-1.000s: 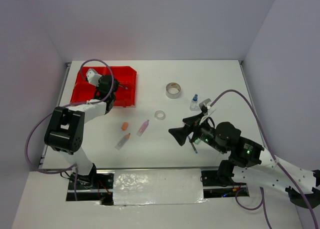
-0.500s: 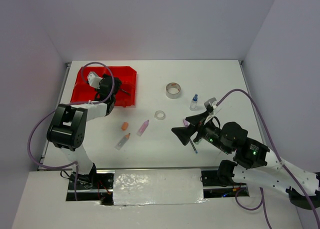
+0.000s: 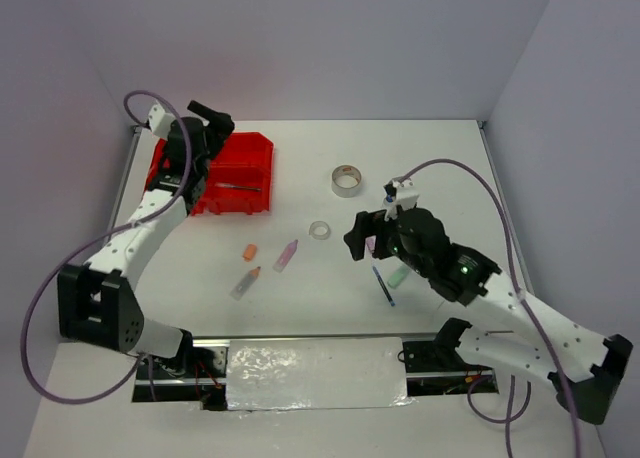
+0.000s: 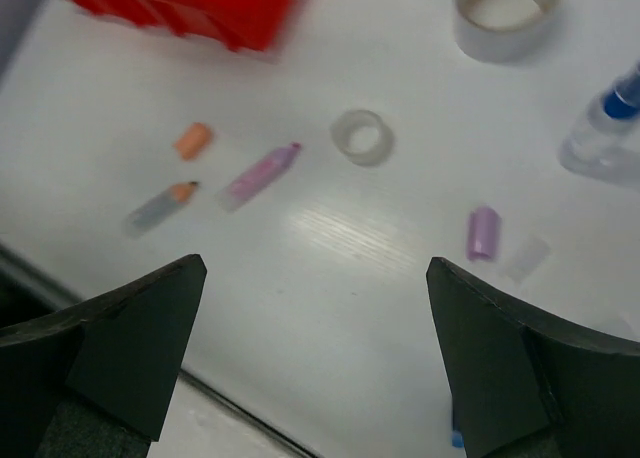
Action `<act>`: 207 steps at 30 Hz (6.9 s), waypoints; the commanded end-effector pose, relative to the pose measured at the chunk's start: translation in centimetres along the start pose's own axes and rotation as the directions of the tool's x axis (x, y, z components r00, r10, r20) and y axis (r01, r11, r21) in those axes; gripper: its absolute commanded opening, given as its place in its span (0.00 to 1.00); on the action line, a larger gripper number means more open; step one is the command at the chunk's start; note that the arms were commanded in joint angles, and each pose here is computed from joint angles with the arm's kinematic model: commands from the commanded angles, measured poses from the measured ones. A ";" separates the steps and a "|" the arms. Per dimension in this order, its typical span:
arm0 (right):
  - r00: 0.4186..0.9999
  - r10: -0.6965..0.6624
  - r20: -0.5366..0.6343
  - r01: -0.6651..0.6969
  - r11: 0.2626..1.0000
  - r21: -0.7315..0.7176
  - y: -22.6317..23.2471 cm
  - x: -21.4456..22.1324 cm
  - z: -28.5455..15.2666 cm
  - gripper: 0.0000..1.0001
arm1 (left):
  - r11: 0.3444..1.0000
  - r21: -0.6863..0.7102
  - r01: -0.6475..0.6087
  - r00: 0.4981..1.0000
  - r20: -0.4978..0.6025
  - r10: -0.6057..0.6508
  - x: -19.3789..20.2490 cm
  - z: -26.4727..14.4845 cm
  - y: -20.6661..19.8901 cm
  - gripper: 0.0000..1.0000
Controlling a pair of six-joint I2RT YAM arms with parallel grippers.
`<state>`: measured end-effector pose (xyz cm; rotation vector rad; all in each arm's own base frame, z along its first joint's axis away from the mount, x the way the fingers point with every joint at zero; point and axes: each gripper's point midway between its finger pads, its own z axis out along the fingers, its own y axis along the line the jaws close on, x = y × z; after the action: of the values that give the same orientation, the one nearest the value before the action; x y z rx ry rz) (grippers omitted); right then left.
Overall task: Sort the stationery into containers
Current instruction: Place the pen in the storage box, then pick up the pen from the corner of the board, then pick up the pen cap from the center of the board.
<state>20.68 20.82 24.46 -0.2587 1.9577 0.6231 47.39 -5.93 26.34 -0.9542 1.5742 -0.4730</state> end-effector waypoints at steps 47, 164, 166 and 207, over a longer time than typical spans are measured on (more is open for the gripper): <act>0.735 0.247 -0.631 0.006 0.929 0.370 -11.0 20.3 4.7 0.43 | 0.739 0.391 -0.549 0.599 -0.433 0.674 6.1 -23.7 8.9 0.99; 0.854 0.496 0.156 -0.518 0.788 0.333 -8.5 1.2 -13.5 0.00 | 0.573 0.723 -0.386 0.535 -0.330 0.778 23.1 -24.2 -8.9 0.91; 0.855 0.488 0.179 -0.519 0.785 0.339 -9.1 0.0 -14.7 0.00 | 0.550 0.717 -0.428 0.465 -0.347 0.814 27.7 -23.0 -8.5 0.90; 0.889 0.445 0.107 -0.457 0.874 0.164 -6.8 -1.4 -15.5 0.00 | 0.443 0.616 -0.651 0.232 -0.393 0.890 47.7 -17.2 -4.7 0.55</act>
<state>11.82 5.79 28.87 0.3671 2.0080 0.7434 32.36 -48.94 3.35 0.5336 2.3338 -0.2611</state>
